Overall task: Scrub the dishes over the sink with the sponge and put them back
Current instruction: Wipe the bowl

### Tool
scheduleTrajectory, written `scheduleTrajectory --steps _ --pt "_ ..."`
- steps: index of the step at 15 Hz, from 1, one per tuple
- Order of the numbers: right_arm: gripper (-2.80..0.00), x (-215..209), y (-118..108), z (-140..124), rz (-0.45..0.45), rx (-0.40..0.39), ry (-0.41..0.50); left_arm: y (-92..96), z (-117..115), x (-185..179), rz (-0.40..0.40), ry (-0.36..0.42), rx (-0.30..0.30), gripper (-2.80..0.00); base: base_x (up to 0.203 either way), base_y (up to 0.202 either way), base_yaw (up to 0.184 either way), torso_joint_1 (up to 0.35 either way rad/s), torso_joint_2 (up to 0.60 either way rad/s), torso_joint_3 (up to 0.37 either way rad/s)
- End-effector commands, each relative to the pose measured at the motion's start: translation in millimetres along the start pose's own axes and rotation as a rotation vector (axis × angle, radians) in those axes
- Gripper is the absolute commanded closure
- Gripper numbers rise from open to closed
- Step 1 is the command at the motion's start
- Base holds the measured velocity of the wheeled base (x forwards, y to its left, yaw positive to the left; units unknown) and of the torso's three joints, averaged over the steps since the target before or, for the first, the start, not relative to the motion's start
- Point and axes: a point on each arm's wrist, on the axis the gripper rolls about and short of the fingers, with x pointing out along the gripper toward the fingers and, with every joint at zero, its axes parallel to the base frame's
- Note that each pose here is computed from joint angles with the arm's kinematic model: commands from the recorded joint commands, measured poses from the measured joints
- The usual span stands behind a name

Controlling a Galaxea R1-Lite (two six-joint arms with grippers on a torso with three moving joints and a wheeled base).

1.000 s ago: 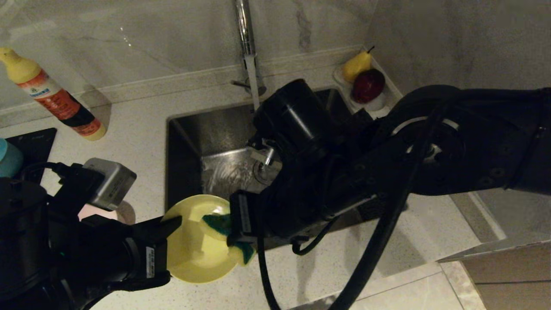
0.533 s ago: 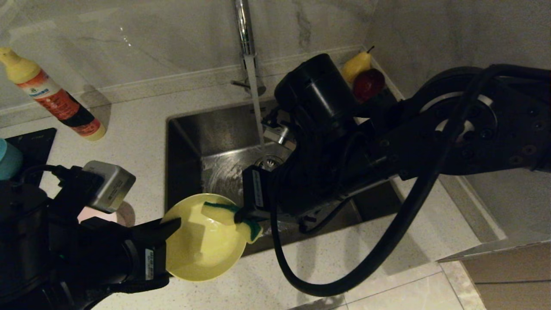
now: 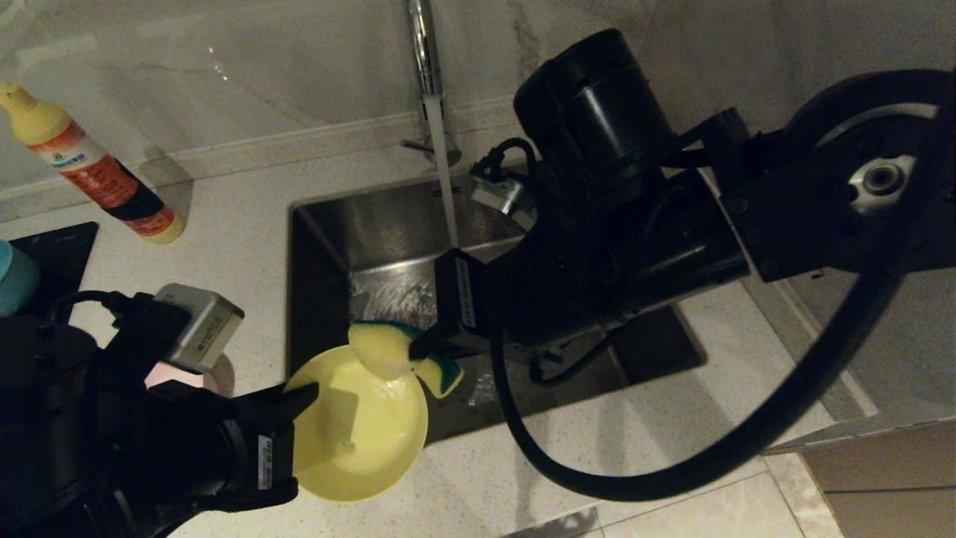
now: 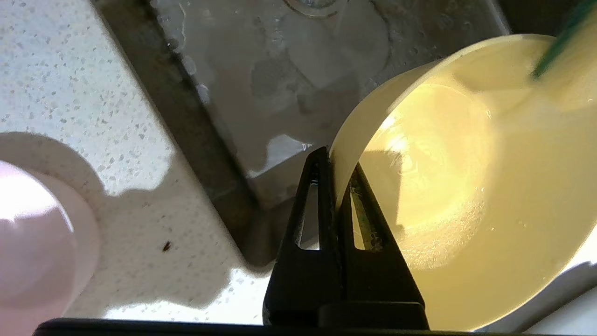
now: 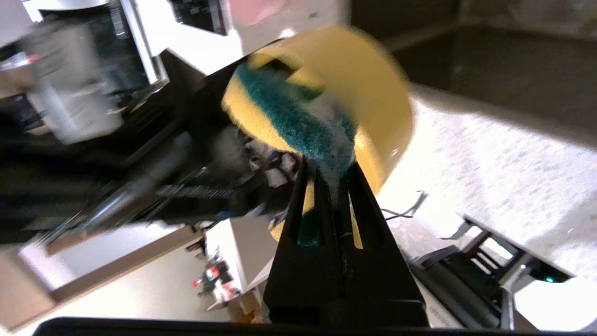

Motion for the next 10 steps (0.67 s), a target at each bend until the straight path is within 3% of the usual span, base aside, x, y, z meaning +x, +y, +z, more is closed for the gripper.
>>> scheduleTrajectory --steps 1,4,7,10 --pt "0.0 -24.1 10.7 -3.1 0.045 -0.009 -0.003 -2.0 2.8 5.1 0.003 0.002 -0.036 0.0 0.0 0.0 0.0 0.0 0.0 0.0" --pt "0.0 -42.0 17.8 -5.6 0.071 -0.018 -0.017 -3.8 6.0 11.6 0.009 0.008 -0.064 0.0 0.0 0.0 0.0 0.0 0.0 0.0" --pt "0.0 -94.5 32.2 -11.3 0.121 -0.046 -0.088 -7.4 19.7 32.8 0.027 0.012 -0.203 0.0 0.0 0.0 0.0 0.0 0.0 0.0" --pt "0.0 -143.4 23.8 -5.3 0.125 -0.032 -0.191 -14.7 24.6 56.1 0.023 0.042 -0.293 0.0 0.0 0.0 0.0 0.0 0.0 0.0"
